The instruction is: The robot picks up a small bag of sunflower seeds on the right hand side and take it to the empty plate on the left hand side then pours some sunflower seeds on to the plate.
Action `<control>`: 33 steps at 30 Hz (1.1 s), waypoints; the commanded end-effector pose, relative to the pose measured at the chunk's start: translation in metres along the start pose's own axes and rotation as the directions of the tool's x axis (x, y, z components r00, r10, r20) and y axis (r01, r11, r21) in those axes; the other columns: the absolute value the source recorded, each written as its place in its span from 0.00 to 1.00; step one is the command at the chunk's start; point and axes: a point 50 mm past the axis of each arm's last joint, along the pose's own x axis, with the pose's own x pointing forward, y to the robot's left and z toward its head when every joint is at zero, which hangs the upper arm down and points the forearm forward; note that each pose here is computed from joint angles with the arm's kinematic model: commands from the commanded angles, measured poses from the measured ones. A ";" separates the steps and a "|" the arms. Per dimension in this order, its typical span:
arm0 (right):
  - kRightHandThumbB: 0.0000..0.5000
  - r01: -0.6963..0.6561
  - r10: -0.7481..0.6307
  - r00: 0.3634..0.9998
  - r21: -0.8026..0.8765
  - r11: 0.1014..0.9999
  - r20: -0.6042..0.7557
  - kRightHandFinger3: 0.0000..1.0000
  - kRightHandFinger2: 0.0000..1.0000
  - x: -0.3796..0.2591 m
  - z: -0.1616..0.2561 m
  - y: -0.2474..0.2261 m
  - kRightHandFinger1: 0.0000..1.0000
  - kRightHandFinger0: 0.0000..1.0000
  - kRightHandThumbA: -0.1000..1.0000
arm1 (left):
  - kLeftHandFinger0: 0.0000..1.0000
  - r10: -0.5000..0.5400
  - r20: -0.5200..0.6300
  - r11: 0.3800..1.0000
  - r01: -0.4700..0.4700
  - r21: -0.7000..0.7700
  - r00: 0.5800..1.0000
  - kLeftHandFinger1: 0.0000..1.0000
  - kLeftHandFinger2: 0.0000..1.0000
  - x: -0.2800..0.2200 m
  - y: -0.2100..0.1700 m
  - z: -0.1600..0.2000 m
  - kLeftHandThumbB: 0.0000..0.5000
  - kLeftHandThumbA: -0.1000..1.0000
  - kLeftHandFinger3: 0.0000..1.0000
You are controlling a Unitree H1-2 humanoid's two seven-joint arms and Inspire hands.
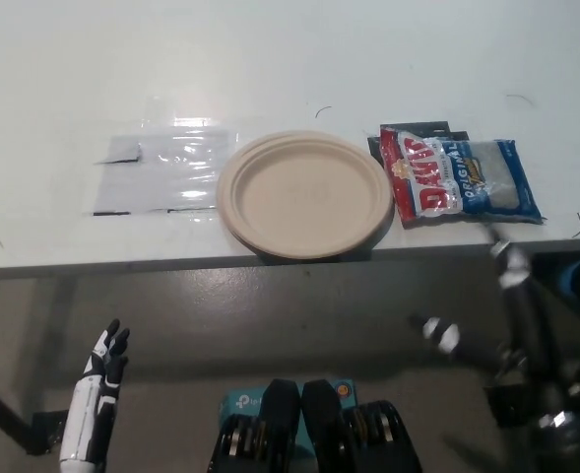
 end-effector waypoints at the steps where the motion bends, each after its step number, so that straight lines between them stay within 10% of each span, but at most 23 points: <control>1: 0.64 0.043 -0.034 0.998 -0.164 0.986 0.059 1.00 1.00 0.048 0.000 -0.040 1.00 1.00 0.97 | 1.00 0.024 0.077 1.000 -0.025 0.013 0.997 1.00 1.00 0.000 0.002 0.007 0.12 1.00 1.00; 33: 0.77 -0.095 0.085 0.995 -0.422 0.902 -0.044 1.00 1.00 0.150 -0.044 -0.050 1.00 1.00 0.88 | 1.00 0.023 0.093 0.999 -0.026 0.025 0.995 1.00 1.00 -0.002 0.004 0.006 0.09 1.00 1.00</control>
